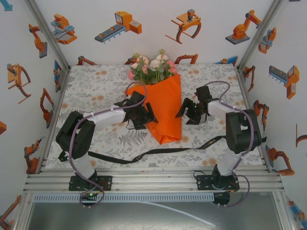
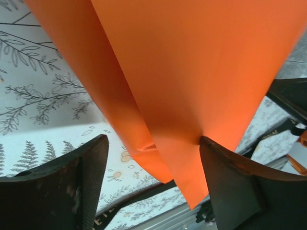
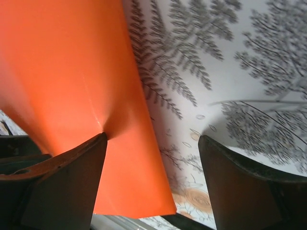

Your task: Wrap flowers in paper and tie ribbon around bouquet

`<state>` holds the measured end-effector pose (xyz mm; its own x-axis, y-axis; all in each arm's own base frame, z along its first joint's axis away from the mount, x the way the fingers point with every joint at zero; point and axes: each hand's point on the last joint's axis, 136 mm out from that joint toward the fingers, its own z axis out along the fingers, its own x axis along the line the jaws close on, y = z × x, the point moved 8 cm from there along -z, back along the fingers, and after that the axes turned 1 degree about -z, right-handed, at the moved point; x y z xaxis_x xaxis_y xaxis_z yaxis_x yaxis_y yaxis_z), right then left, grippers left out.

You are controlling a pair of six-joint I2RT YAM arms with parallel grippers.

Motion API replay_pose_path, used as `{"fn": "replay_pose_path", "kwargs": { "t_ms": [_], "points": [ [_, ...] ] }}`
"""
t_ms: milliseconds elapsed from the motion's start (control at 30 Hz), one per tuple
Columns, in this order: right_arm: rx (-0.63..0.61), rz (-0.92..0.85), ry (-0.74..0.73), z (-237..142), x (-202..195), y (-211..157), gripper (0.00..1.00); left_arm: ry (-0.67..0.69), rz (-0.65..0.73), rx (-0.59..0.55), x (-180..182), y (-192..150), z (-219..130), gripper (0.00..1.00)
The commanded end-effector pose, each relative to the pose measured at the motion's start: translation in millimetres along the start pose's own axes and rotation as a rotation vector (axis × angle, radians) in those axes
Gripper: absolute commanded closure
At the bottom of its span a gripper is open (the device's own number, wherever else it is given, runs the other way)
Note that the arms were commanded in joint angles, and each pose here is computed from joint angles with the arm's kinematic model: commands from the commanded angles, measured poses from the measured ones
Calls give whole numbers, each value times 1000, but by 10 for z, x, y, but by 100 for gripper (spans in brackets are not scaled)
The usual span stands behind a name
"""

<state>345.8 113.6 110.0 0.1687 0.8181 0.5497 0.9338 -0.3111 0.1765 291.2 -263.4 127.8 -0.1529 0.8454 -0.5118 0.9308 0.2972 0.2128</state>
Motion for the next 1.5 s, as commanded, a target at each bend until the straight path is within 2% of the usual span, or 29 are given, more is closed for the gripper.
{"fn": "replay_pose_path", "kwargs": {
  "t_ms": [0,133,233,400,567,767,900,1100,1300,1467],
  "points": [
    [27,-58,-7,154,31,-42,32,70,-60,-18,139,-45,34,36],
    [58,-73,-16,264,26,-105,34,126,-85,-12,295,-112,101,39],
    [80,-70,11,334,18,-146,36,115,-84,11,330,-150,188,39],
    [102,-59,66,385,24,-209,44,28,-101,13,316,-132,294,45],
    [97,-39,93,337,33,-261,59,-29,-113,-11,373,-98,269,54],
    [73,35,125,269,8,-353,66,-95,-157,-44,461,-28,211,64],
    [59,78,137,235,18,-405,70,-111,-165,-44,459,-9,200,75],
    [0,115,156,35,121,-407,78,-129,-200,-53,431,38,114,100],
    [-25,105,160,-199,254,-481,84,-148,-179,-59,307,78,-220,100],
    [3,81,138,-295,268,-717,87,-132,-154,-31,329,-86,-440,100]
  ]
}}
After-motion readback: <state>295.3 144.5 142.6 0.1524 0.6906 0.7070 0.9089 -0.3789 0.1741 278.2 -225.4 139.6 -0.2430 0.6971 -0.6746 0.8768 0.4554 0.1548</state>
